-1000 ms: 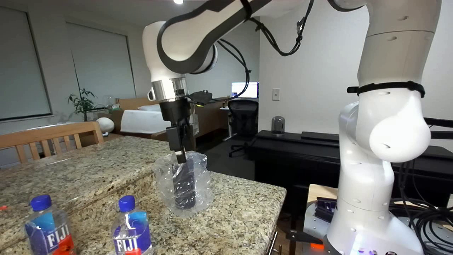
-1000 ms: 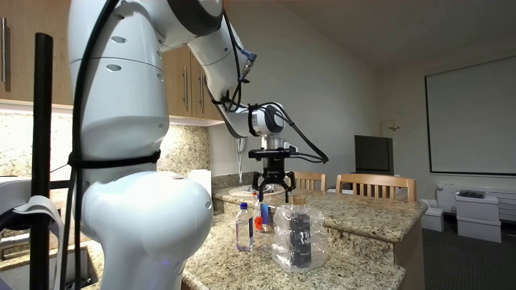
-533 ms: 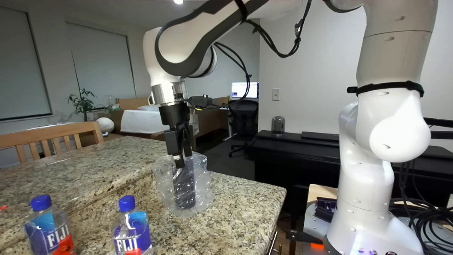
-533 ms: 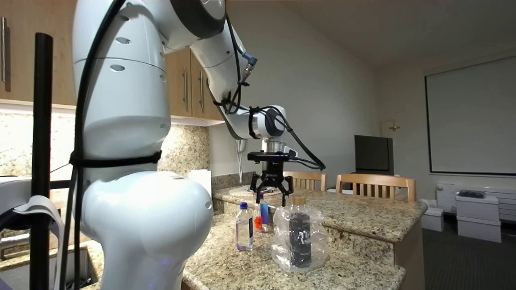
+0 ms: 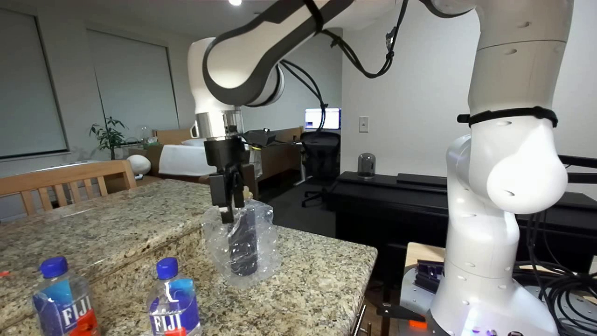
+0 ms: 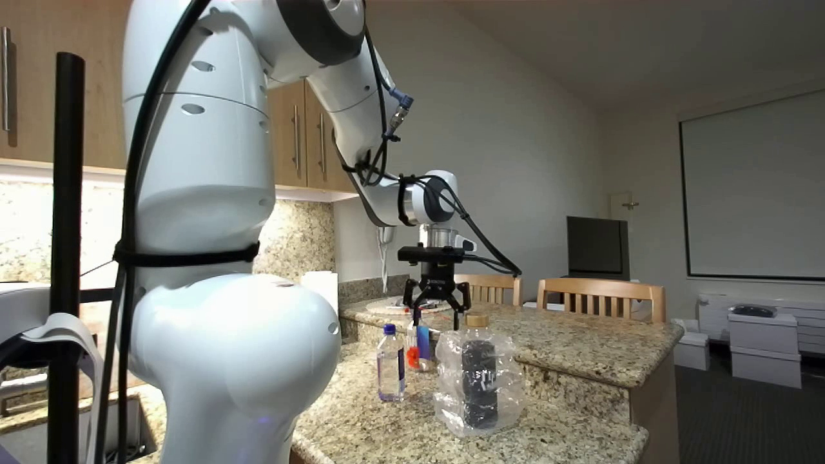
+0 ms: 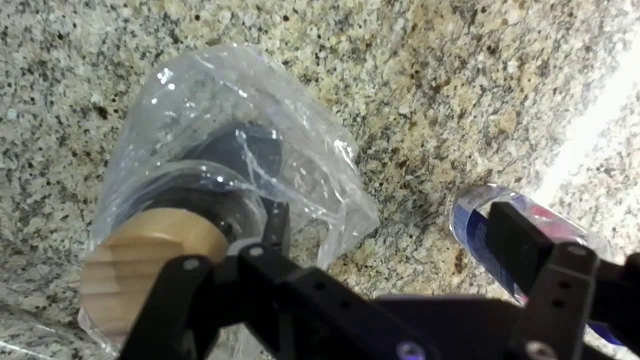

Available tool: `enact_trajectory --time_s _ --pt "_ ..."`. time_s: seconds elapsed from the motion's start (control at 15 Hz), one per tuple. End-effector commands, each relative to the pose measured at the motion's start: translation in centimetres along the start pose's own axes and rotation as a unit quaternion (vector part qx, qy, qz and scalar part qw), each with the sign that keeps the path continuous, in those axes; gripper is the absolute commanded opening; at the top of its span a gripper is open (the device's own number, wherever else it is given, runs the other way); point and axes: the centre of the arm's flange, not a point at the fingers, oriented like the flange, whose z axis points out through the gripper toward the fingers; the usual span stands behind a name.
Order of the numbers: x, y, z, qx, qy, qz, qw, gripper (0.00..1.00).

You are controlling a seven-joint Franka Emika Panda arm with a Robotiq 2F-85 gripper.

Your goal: Remove the plastic around the bottle

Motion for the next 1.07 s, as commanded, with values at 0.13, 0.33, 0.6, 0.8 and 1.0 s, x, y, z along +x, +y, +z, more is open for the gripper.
enact_trajectory --time_s 0.13,0.33,0.6,0.8,1.0 --pt "0.3 -0.6 0.5 0.006 0.026 -0.025 0.9993 1.00" --pt "0.3 -0.5 1.2 0.006 0.007 -0.022 0.9997 1.00" --pt "0.2 -0.5 1.7 -0.001 -0.006 -0.018 0.9998 1.00" --pt "0.1 -0.6 1.7 0.002 -0.014 -0.019 0.9997 1.00" --pt "0.1 -1.0 1.4 0.007 -0.018 -0.026 0.9995 0.68"
